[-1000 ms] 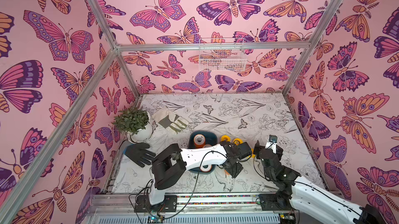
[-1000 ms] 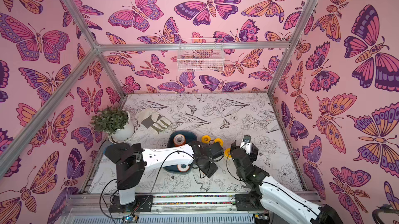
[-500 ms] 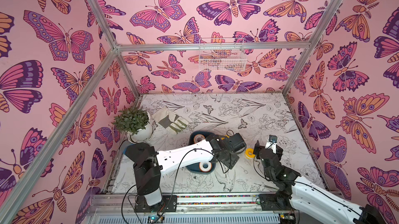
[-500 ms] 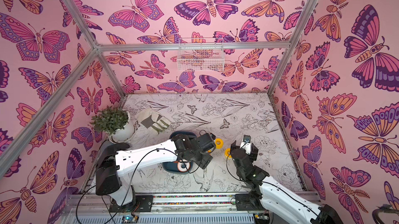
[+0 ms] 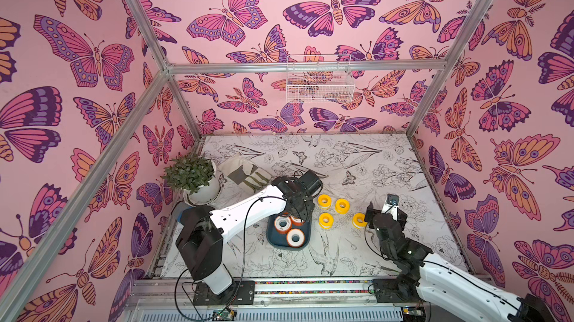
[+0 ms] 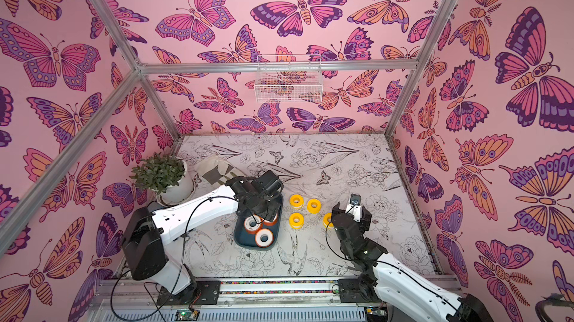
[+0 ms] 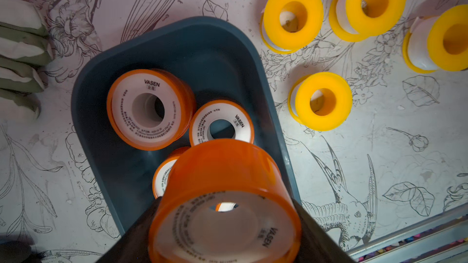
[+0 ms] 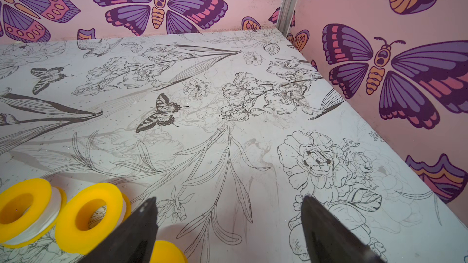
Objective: Put the sealing tape into the storage box
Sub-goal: Place the sealing tape in the storage box.
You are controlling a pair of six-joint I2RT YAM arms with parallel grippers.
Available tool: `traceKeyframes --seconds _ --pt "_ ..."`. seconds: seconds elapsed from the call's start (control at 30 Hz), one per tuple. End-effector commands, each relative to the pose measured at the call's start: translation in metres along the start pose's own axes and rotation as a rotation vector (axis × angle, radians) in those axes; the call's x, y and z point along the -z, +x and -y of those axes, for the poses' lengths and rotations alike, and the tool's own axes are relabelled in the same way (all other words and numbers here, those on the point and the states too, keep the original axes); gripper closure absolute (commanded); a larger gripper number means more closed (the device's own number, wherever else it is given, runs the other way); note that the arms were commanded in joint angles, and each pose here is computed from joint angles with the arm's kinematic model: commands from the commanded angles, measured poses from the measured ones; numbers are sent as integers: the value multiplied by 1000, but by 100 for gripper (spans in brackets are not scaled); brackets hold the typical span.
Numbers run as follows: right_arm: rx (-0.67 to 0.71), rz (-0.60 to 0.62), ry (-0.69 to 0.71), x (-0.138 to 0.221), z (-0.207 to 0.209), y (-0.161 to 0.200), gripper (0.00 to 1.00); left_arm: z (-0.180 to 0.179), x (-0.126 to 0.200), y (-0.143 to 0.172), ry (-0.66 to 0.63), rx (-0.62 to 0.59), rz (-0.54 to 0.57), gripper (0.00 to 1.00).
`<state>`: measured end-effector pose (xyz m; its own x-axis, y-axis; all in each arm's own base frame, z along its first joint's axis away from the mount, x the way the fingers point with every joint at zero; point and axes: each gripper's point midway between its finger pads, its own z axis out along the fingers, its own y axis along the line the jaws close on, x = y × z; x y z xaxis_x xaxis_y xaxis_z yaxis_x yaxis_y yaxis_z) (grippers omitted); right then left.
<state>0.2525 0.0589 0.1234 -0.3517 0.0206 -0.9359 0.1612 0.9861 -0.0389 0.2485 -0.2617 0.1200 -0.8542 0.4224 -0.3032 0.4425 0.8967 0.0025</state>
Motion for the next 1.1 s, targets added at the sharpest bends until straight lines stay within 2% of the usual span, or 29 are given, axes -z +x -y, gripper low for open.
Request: traceKeyframes --seconds 0.0,0.33,0.83,1.07 --pt "-27 14 3 1 -1 -11 9 -1 -17 10 4 -12 -68 47" --pt "-24 11 1 1 -1 -11 8 -3 -45 12 15 6 -114 45" --pt "-14 5 4 -1 -3 -10 9 -5 -63 8 8 12 -137 39" --pt "-4 -4 0 -2 -6 -10 8 -7 -65 5 0 16 -127 28"
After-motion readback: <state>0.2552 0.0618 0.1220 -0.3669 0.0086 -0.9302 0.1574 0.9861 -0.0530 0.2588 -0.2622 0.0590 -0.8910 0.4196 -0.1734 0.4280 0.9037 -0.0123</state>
